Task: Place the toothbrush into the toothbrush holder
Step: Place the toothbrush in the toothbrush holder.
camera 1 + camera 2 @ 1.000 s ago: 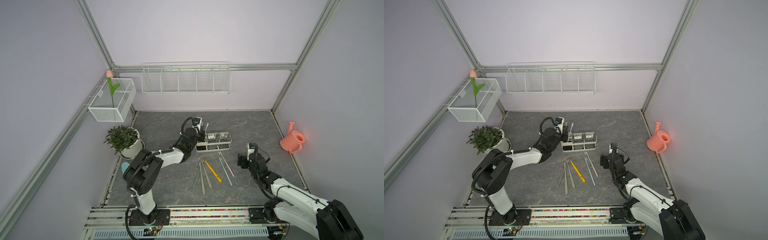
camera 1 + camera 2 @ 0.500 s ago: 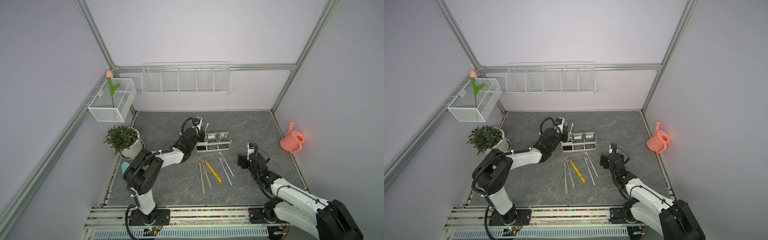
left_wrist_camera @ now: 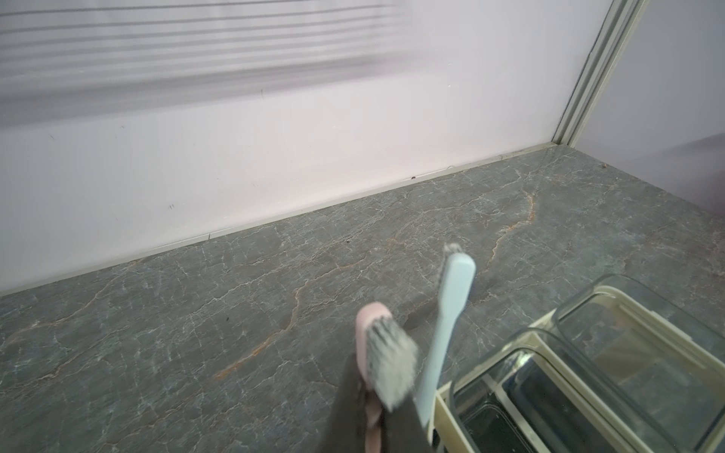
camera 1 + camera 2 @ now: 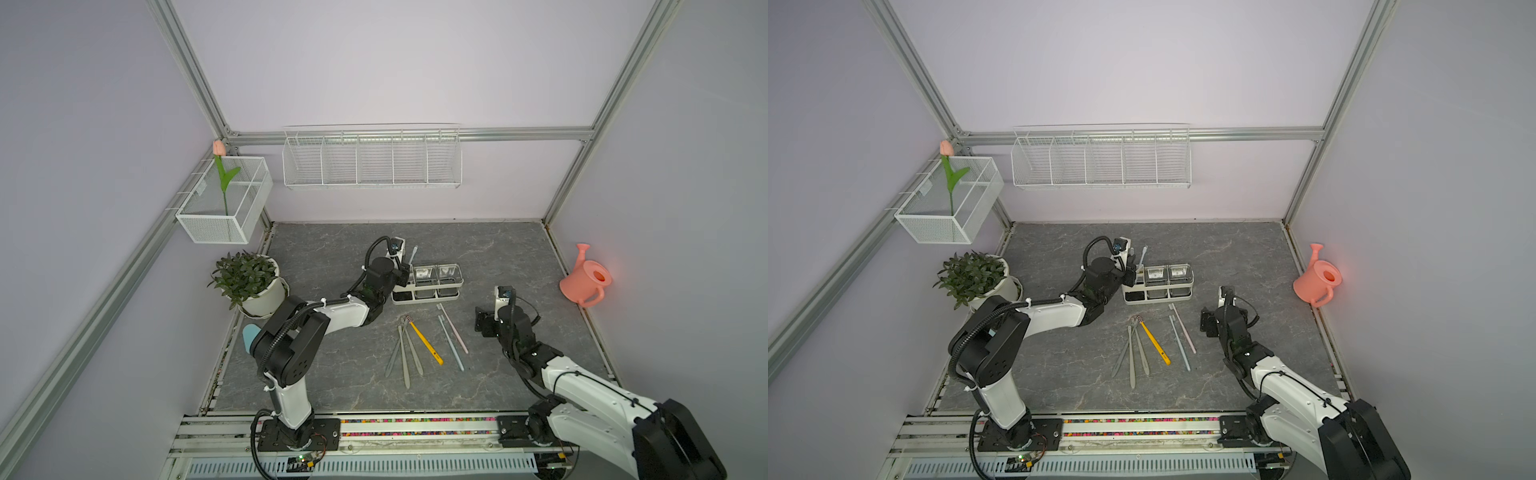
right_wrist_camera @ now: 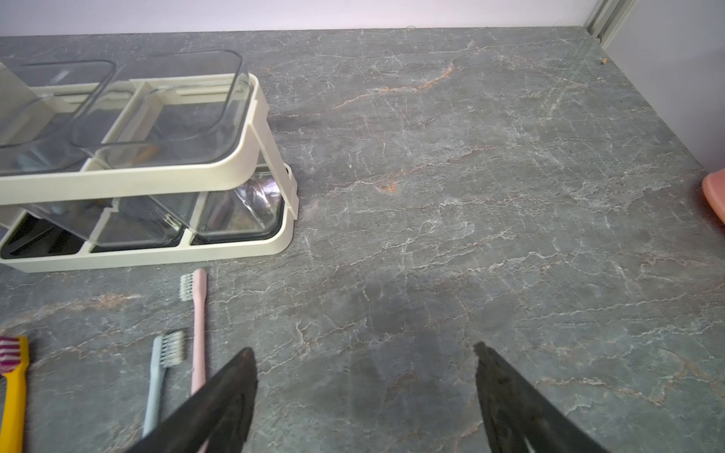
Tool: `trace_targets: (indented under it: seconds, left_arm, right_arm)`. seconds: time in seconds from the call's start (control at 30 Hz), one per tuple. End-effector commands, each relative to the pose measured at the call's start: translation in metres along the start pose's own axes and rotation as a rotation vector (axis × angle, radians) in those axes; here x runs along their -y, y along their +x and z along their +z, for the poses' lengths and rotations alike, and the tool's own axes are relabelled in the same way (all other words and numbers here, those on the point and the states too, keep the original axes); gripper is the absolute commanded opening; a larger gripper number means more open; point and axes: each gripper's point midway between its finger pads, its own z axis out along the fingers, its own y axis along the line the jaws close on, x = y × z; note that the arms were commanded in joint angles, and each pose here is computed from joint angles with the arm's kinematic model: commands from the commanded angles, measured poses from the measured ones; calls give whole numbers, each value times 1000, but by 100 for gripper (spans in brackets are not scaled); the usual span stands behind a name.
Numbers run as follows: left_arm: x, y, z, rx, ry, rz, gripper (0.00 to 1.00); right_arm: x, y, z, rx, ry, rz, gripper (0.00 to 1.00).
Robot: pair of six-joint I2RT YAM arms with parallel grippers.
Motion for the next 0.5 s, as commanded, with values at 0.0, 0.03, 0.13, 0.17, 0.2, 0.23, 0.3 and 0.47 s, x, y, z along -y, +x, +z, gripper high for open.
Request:
trace_targets:
  seconds: [0.0,0.03,0.13,0.17,0.2,0.23,0.3,0.47]
  left_arm:
    - [-4,17,4,-37,-15,21,0]
    - [-3,19,4,-41,-15,25,0]
    - [-2,24,5,-53,-10,44,0]
    - [-2,25,6,-55,-12,46,0]
    - [-2,27,6,-59,-13,48,0]
    - [-2,27,6,-60,-12,51,0]
    - [-3,28,6,-61,-15,51,0]
    - [-4,27,6,-61,-21,48,1]
  right_arm:
    - [1,-11,-1,25,10,1,89]
    - [1,-11,-1,24,10,1,89]
    - [1,-10,-1,23,11,0,89]
    - [1,-10,-1,24,11,0,89]
    - [1,-10,-1,23,12,0,89]
    - [1,-10,-1,23,11,-1,89]
    - [1,-10,-1,24,12,1,89]
    - [1,-10,0,22,10,2,89]
